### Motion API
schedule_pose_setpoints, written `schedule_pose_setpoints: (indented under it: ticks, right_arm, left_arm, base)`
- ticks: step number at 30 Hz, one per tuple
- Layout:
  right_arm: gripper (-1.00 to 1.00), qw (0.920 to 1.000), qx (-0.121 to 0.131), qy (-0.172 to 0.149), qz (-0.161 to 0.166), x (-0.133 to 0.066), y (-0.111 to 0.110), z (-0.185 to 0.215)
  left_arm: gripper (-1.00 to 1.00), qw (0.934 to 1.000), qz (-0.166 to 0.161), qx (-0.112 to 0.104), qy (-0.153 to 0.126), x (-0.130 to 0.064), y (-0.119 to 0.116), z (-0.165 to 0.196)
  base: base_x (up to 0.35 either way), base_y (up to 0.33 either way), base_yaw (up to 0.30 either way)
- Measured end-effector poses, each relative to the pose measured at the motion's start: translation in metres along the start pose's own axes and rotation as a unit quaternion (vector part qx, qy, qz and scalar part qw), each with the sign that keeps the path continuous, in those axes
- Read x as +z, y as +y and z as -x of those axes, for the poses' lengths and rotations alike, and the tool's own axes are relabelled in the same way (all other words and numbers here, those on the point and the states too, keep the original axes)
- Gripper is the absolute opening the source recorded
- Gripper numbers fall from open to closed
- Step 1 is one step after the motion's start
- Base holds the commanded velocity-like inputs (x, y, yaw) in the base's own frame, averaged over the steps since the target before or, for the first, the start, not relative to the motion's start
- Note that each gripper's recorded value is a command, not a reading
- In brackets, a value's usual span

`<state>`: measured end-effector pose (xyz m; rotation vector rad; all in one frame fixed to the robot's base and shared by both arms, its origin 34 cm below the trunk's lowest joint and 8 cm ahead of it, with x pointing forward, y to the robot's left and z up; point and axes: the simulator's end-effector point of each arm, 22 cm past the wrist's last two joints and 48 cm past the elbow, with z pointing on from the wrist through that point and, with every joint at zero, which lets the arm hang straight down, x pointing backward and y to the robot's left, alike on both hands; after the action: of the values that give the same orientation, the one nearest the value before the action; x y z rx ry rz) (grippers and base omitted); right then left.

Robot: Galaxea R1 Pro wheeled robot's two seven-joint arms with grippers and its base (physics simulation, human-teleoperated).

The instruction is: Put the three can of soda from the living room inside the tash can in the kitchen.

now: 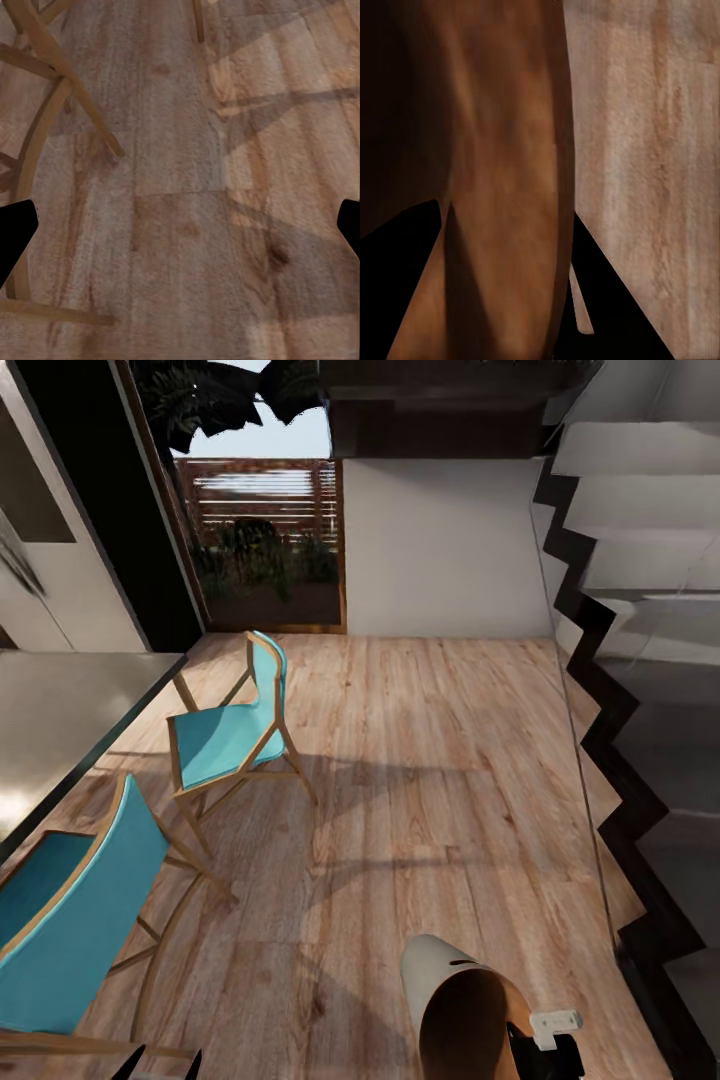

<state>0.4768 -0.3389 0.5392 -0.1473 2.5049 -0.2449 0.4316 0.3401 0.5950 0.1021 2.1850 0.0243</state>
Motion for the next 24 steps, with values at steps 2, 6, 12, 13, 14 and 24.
schedule_pose_setpoints:
  ticks: [2,6,12,13,14,24]
  right_arm:
    - [-1.00,1.0000,-0.001,0.000,0.000,0.0000,-0.0003,0.0000]
    - [-1.00,1.0000,0.000,-0.001,-0.001,0.0001,-0.0012,0.0005]
    - [-1.00,1.0000,0.001,-0.001,-0.001,0.0001,-0.0010,0.0005]
    - [-1.00,1.0000,0.001,-0.001,-0.001,0.0001,-0.0013,0.0006]
    - [-1.00,1.0000,0.001,-0.001,-0.001,0.0001,-0.0016,0.0007]
    - [-1.00,1.0000,0.001,-0.001,-0.001,0.0001,-0.0016,0.0009]
  left_arm:
    - [1.00,1.0000,0.000,0.000,0.000,0.0002,0.0000,0.0004]
    - [1.00,1.0000,0.000,0.000,-0.001,0.0003,0.0000,0.0005]
    - [1.00,1.0000,0.000,0.000,0.000,0.0000,0.0000,0.0002]
    - [1.00,1.0000,0.000,0.000,0.000,0.0001,0.0000,0.0002]
    - [1.00,1.0000,0.000,0.000,0.000,0.0001,0.0000,0.0002]
    - [1.00,1.0000,0.000,0.000,0.000,0.0000,0.0001,-0.0001]
  base:
    - [-0.078,0.000,0.018]
    - [-0.031,0.000,0.007]
    - [-0.002,0.000,0.001]
    - [0.000,0.000,0.000]
    - [0.000,0.000,0.000]
    - [0.000,0.000,0.004]
